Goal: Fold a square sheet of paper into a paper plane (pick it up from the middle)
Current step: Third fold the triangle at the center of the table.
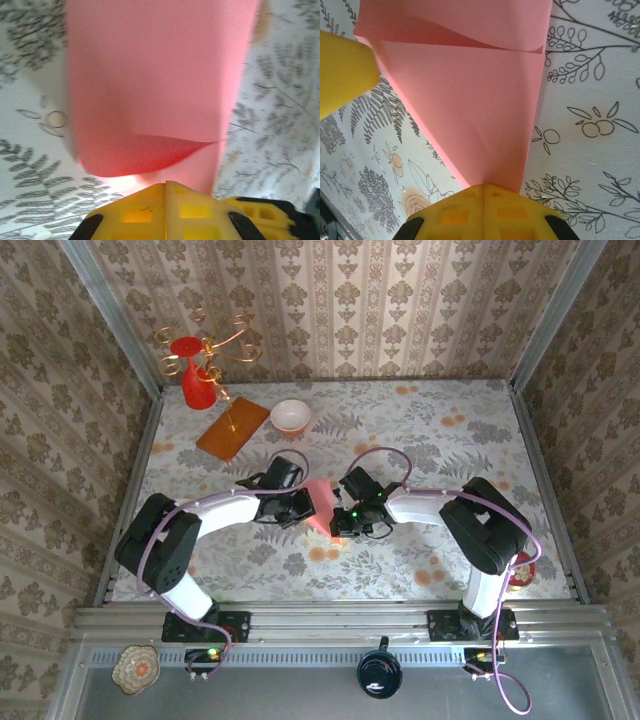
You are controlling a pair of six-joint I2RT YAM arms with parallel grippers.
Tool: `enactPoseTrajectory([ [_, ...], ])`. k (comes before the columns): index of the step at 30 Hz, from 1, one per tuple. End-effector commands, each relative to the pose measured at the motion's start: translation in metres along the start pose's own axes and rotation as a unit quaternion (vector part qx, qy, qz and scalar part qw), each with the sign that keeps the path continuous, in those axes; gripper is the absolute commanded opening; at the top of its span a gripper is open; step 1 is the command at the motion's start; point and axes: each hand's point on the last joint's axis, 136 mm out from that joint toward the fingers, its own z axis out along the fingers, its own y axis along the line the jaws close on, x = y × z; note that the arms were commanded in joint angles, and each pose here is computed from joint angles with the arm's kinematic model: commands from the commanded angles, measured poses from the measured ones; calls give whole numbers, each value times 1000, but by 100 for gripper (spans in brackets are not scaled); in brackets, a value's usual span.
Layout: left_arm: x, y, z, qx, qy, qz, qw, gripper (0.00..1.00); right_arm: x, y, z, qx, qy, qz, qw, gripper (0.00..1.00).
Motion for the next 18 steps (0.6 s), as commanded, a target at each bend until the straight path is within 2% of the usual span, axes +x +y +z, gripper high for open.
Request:
enactPoseTrajectory([
  [1,4,-16,-5,16,2,46,999,9,21,-29,11,56,37,30,997,1],
  [11,32,-24,23,44,58,64,995,8,24,-32,13,61,44,40,996,0],
  [18,38,-15,35,46,65,56,995,8,28,-35,14,66,48,50,995,0],
])
